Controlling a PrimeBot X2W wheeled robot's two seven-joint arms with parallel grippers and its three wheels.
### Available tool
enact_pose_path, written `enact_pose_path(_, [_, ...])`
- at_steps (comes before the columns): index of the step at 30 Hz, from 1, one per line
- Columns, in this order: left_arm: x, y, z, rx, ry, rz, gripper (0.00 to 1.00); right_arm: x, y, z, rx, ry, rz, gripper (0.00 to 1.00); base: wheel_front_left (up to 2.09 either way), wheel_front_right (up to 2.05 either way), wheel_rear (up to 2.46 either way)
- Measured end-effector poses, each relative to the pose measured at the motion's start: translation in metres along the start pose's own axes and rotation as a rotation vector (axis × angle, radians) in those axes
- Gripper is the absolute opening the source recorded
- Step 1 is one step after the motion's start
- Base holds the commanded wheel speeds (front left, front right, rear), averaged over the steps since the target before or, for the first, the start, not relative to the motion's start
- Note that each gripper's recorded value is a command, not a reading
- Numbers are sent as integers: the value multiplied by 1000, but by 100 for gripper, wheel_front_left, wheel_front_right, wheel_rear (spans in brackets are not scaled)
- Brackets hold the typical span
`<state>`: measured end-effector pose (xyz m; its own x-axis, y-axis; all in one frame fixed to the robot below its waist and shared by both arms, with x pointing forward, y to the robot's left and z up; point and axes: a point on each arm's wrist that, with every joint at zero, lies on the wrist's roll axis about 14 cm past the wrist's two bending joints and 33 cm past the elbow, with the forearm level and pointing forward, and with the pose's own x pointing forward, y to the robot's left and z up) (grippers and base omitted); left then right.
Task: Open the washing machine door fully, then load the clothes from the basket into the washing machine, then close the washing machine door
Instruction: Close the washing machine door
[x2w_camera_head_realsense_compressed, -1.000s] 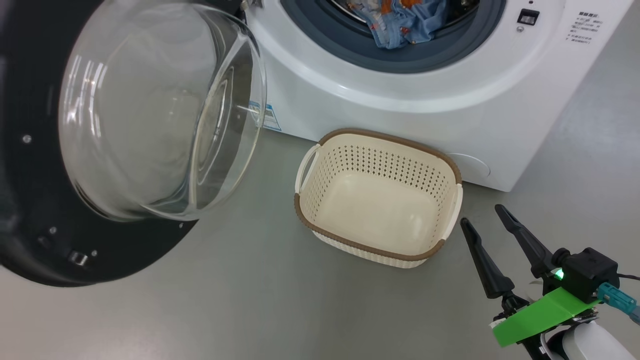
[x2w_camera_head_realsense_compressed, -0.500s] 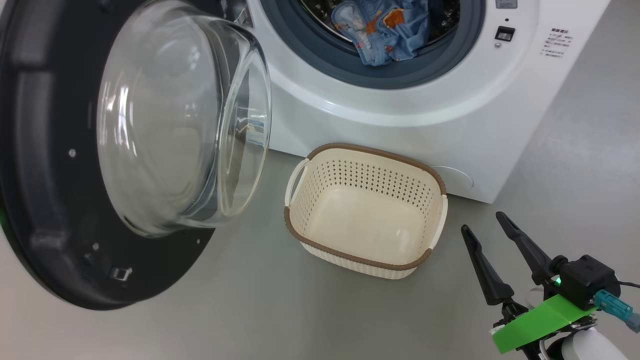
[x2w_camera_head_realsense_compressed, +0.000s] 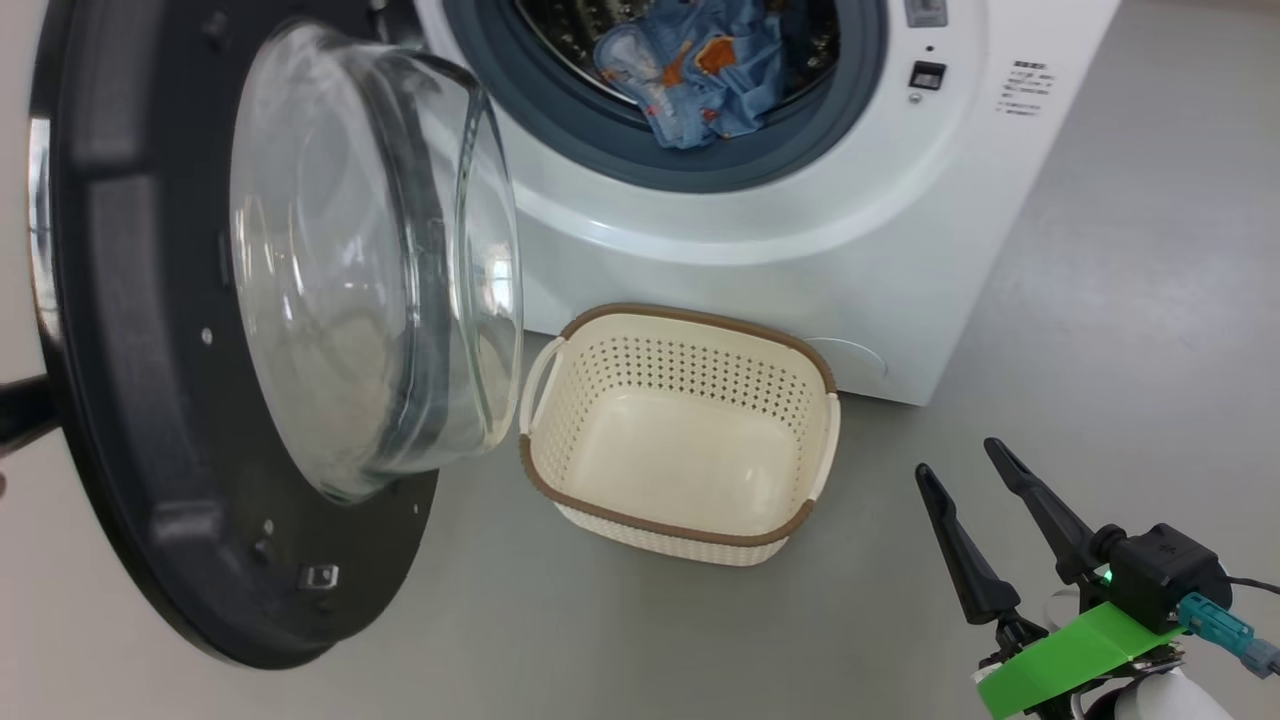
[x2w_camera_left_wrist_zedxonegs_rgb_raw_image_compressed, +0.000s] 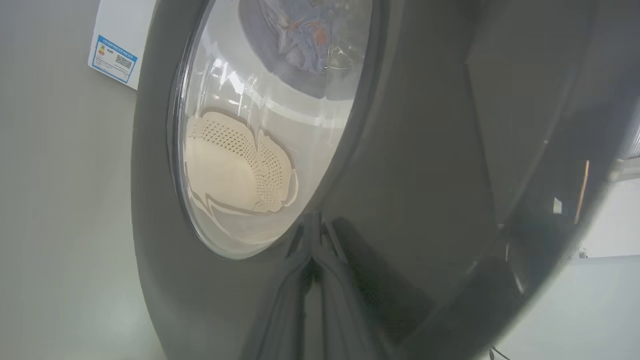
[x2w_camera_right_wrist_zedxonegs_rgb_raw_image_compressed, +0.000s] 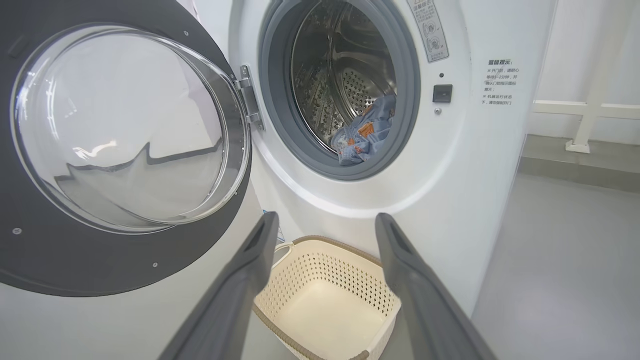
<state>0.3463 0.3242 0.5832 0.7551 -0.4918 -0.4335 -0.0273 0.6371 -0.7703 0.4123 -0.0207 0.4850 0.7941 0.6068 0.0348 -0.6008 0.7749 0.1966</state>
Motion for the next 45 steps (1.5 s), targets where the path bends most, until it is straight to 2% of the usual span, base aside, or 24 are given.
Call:
enact_pose_path(22, [96,-61,-19,128,161,-171,0,-43,-47,15,-1,-44,-201,100,0,0,0])
enact_pose_path(45, [179,-115,-28,221,184,-275,0,-102,-87,33,-15,-97,-418,100,0,0,0])
